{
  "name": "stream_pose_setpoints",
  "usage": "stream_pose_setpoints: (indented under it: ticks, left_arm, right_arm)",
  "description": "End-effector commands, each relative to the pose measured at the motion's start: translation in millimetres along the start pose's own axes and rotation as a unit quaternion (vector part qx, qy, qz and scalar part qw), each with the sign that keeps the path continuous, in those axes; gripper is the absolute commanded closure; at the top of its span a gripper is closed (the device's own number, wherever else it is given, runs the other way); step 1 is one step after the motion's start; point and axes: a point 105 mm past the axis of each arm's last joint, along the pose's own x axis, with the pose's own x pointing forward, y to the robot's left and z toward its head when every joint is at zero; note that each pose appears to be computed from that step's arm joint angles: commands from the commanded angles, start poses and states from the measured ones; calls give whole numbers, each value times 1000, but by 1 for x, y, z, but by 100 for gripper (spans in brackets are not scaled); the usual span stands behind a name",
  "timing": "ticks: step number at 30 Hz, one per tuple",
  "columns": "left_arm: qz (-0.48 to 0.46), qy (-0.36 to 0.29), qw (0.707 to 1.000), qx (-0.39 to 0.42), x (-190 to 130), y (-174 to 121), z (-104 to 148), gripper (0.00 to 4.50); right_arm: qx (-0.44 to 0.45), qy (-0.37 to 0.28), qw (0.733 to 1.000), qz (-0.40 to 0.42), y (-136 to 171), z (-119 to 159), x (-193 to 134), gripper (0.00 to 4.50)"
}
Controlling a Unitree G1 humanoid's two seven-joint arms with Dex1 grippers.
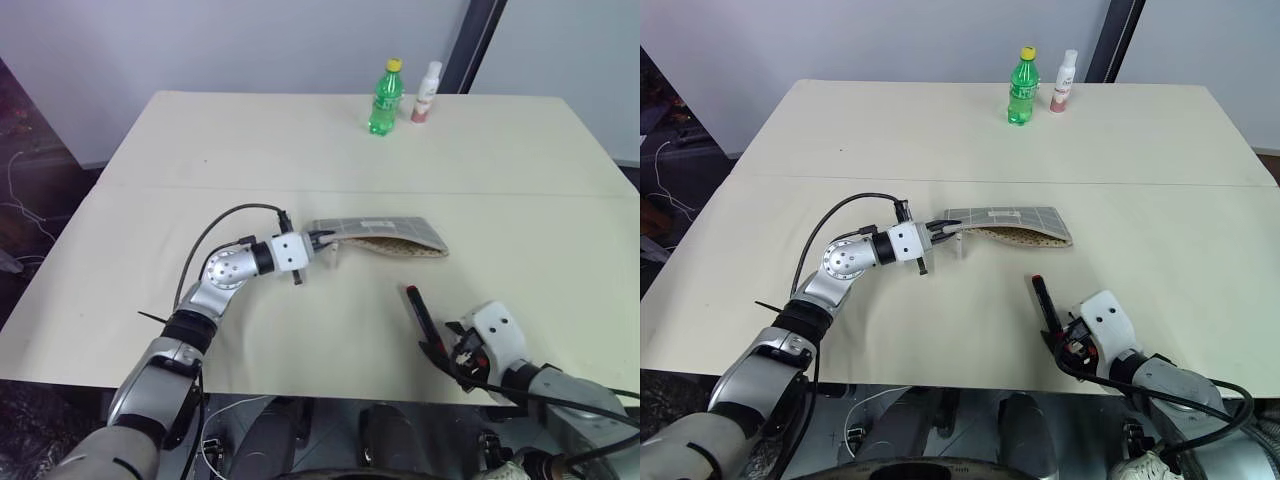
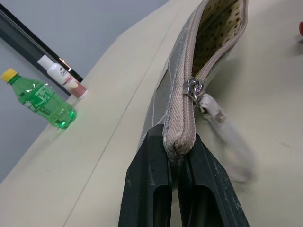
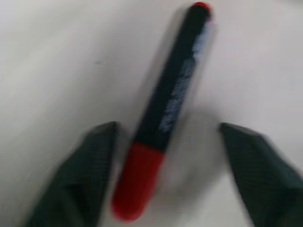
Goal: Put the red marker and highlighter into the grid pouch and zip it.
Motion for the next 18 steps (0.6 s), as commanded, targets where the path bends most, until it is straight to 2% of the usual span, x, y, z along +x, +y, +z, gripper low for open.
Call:
stream_pose_setpoints:
  ticks: [1, 3, 4, 6, 9, 12, 18]
  left_arm:
    - [11, -21, 999, 23, 3, 12, 13, 450]
    - [14, -27, 999, 25, 3, 15, 16, 450]
    - [17, -31, 999, 25, 4, 17, 18, 450]
    - [15, -35, 999, 29, 5, 18, 21, 450]
    - [9, -34, 999, 31, 6, 17, 21, 450]
    - [5, -36, 999, 31, 7, 16, 23, 450]
    - [-2, -44, 998, 33, 12, 13, 30, 450]
  right_arm:
    - [-15, 23, 1000, 9, -3, -12, 2, 300]
    - [-34, 6, 998, 53, 2, 0, -1, 401]
    - [-55, -9, 995, 79, 6, 10, -3, 416]
    - [-105, -40, 988, 109, 6, 34, -7, 416]
    - [-147, -84, 981, 93, -10, 70, -4, 416]
    - [-168, -82, 979, 79, -21, 81, 1, 416]
    - [-174, -88, 976, 92, -24, 89, 3, 416]
